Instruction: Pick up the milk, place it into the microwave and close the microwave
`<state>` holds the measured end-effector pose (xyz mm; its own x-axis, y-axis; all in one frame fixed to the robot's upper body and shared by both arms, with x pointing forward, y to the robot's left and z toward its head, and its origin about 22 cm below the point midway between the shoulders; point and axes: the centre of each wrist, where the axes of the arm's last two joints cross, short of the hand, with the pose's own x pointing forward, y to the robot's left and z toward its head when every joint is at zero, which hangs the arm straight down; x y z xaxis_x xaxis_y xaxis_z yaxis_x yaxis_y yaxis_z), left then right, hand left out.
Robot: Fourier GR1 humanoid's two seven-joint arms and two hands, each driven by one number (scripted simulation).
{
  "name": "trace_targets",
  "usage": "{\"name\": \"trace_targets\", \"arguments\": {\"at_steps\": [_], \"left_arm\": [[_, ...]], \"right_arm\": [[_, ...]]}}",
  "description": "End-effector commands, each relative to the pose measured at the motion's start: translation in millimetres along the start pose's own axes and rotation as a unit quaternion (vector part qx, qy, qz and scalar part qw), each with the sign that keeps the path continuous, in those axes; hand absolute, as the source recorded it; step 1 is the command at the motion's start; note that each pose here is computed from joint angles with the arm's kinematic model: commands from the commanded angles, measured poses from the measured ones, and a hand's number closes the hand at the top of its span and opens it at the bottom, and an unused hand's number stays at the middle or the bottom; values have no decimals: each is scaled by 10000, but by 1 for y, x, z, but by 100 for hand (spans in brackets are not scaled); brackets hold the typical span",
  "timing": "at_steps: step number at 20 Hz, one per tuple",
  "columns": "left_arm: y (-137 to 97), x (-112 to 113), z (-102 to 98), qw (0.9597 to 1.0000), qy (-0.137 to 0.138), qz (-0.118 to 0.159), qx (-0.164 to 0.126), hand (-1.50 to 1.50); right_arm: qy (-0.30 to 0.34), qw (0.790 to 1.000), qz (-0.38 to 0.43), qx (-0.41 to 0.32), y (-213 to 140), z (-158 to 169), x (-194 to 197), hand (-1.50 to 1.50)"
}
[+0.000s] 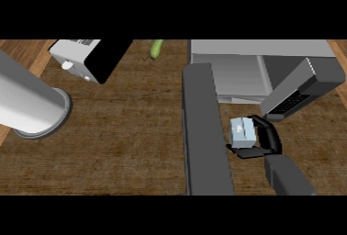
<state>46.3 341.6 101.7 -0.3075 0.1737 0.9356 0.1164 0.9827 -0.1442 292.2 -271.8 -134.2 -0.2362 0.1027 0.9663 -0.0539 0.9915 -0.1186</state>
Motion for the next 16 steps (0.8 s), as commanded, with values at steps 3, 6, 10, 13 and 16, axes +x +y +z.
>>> {"name": "trace_targets", "arguments": {"at_steps": [3,6,10,13,16], "left_arm": [[11,14,-5,9998,-142,-19,-104,-150],[1,18,3,9997,-165,-69,-160,-150],[17,10,-7,9998,-129,-55,-133,-150],[1,9,-14,9997,-122,19,-213,-150],[4,6,-17,9991,-235,31,-364,-150]], "right_arm": [[-425,9987,254,-153,8,-51,24,150],[-455,9984,322,-17,24,-67,32,150],[-351,9979,526,-109,-9,-99,56,150],[-132,9976,669,-116,5,-114,65,150],[-259,9969,717,-191,-15,-131,82,150]]}}
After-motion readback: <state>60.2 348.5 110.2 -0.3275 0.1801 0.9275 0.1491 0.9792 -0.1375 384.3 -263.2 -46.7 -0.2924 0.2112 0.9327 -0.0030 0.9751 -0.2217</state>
